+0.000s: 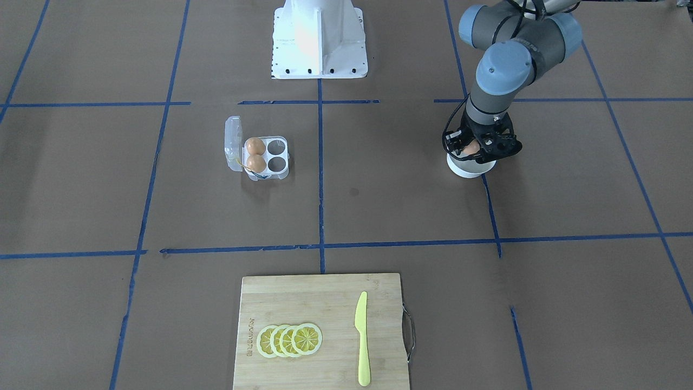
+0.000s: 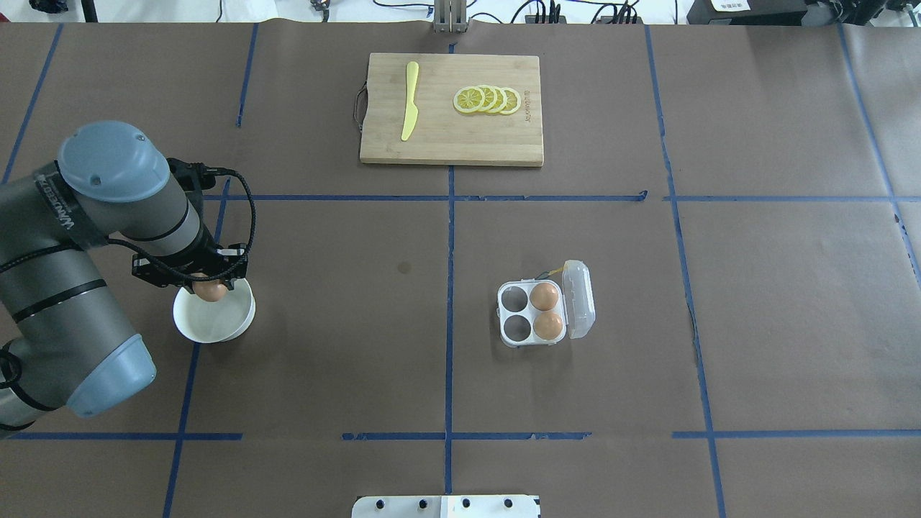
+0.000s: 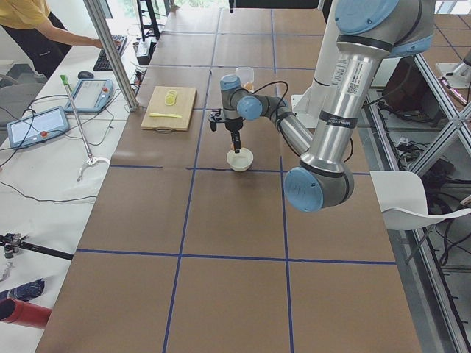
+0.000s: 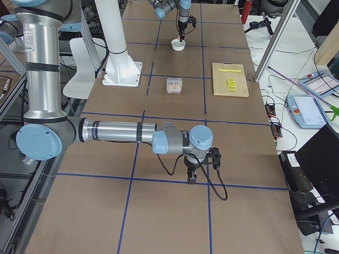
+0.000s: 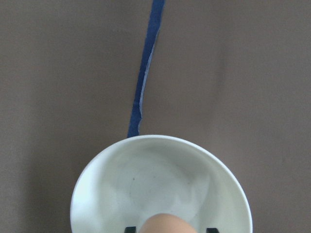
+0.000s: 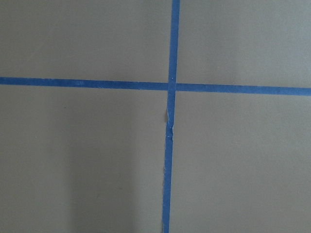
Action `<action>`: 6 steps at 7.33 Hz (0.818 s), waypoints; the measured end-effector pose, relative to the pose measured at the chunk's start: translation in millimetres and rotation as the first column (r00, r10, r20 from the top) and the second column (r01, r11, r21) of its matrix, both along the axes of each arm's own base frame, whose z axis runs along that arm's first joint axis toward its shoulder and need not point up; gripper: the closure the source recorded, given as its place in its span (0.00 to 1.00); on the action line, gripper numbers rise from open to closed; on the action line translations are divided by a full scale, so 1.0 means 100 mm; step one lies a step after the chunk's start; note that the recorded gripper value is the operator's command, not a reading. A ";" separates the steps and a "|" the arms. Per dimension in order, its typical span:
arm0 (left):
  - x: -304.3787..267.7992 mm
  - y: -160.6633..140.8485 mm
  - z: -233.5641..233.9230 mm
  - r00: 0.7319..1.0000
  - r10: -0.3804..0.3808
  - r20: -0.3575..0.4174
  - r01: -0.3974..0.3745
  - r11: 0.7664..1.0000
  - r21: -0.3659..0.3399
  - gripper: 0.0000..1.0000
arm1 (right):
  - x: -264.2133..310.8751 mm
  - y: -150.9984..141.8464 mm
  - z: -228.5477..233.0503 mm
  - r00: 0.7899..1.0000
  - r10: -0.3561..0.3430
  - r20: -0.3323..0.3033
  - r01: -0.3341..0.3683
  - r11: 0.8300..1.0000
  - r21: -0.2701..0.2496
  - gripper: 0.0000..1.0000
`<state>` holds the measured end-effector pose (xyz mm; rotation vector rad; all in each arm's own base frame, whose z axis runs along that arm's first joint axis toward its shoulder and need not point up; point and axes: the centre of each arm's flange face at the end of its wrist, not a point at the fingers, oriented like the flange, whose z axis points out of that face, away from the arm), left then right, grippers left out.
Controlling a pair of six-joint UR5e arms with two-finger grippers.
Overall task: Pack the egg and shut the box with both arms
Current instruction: 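Lift the egg with the left gripper and carry it to the carton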
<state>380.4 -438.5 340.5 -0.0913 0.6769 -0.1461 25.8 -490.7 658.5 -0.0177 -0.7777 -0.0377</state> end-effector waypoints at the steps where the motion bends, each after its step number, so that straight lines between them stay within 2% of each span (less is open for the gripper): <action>1: 0.08 -0.10 -0.33 0.999 0.001 -0.040 0.001 0.999 0.039 1.00 | 0.00 0.00 0.00 1.000 0.000 0.001 0.000 1.000 -0.001 0.00; 3: 0.49 -0.22 -1.18 0.988 0.038 -0.149 -0.018 0.991 0.130 1.00 | 0.00 0.00 0.00 1.000 0.000 0.002 0.000 1.000 -0.001 0.00; 5: 1.01 -0.08 -1.86 0.962 0.108 -0.252 -0.051 0.973 0.225 1.00 | 0.00 0.00 0.00 1.000 -0.001 0.002 0.001 1.000 -0.001 0.00; 6: 1.35 0.06 -2.09 0.951 0.132 -0.279 -0.050 0.958 0.283 1.00 | 0.00 0.00 0.00 1.000 -0.001 0.001 0.001 1.000 -0.001 0.00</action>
